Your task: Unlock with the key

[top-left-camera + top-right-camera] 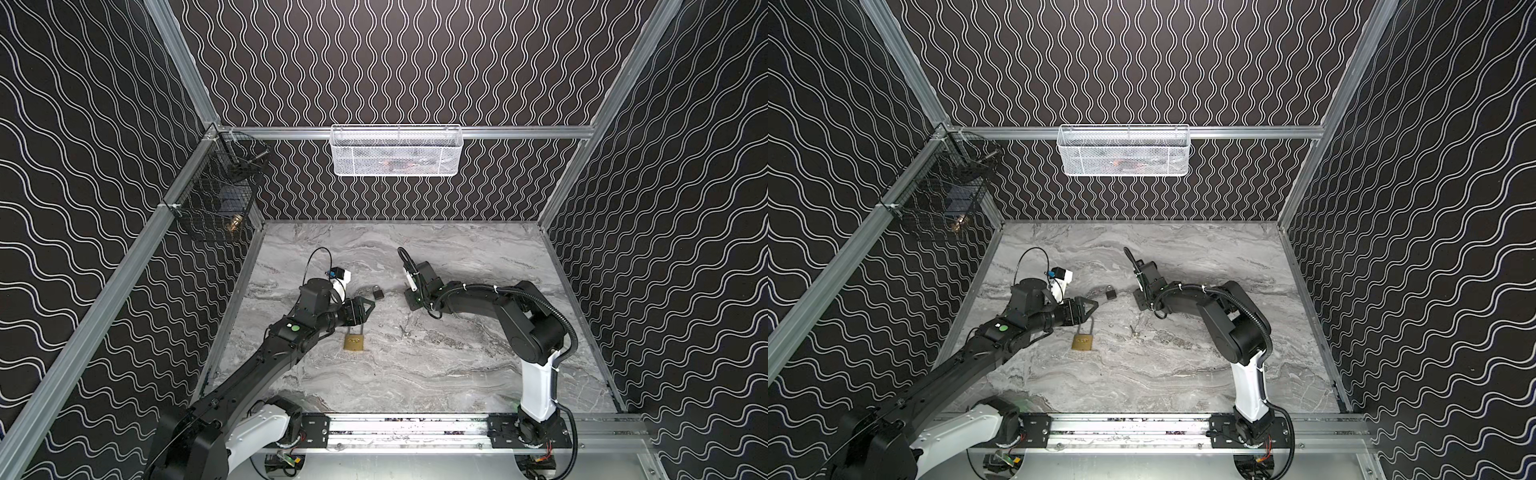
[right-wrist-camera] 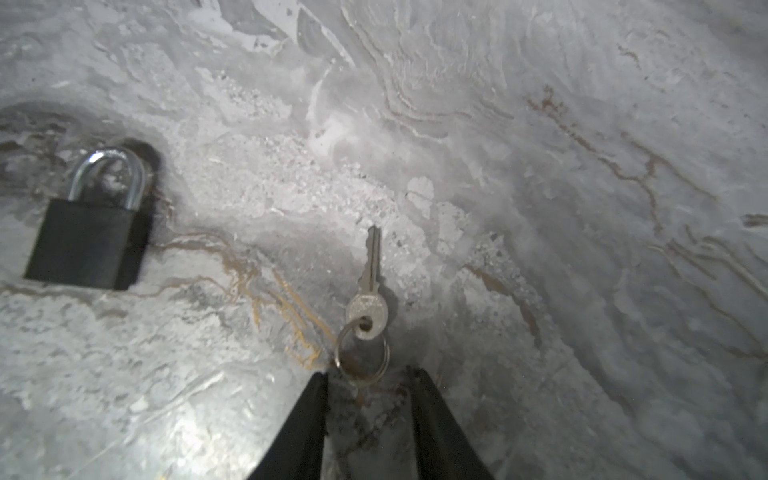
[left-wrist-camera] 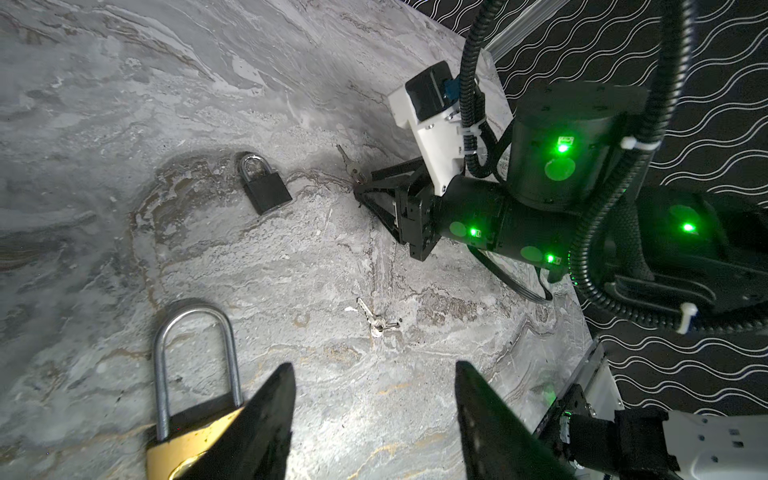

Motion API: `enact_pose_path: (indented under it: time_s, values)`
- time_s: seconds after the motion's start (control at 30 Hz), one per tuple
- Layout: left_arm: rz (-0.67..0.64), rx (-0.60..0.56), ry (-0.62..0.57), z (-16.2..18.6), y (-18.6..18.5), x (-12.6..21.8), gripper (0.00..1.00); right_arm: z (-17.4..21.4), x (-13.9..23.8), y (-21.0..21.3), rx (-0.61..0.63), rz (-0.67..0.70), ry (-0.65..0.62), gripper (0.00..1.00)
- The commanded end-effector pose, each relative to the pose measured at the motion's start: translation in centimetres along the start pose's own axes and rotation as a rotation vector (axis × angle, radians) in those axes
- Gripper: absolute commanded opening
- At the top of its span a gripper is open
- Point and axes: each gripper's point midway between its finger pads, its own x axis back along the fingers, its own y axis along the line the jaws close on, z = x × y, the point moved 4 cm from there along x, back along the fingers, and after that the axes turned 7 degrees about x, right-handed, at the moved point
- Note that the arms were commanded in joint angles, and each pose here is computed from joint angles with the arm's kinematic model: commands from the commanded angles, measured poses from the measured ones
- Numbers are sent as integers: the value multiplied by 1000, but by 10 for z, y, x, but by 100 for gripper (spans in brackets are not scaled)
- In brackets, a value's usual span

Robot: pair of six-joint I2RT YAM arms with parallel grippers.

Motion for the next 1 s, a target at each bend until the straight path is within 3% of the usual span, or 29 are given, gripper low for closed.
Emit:
enact_pose_path:
  time_s: [0.0,0.53,0.67,0.83,0.97]
  values:
    - [7,0,-15,-2,0,-1,63,4,-7,-4,27,36,26,36]
    - [8,-9,-25,-3,1,-3,63,3,-8,-5,50,46,24,8]
    - [-11,-99,-33,-9,-1,-2,63,0,-2,-5,57,34,1,0]
    - [-36,-211,-71,-19,1,-8,62,-9,11,-4,64,11,-24,0]
    - [-1,-321,-174,-29,-6,-13,59,-13,26,-2,51,-26,-33,0]
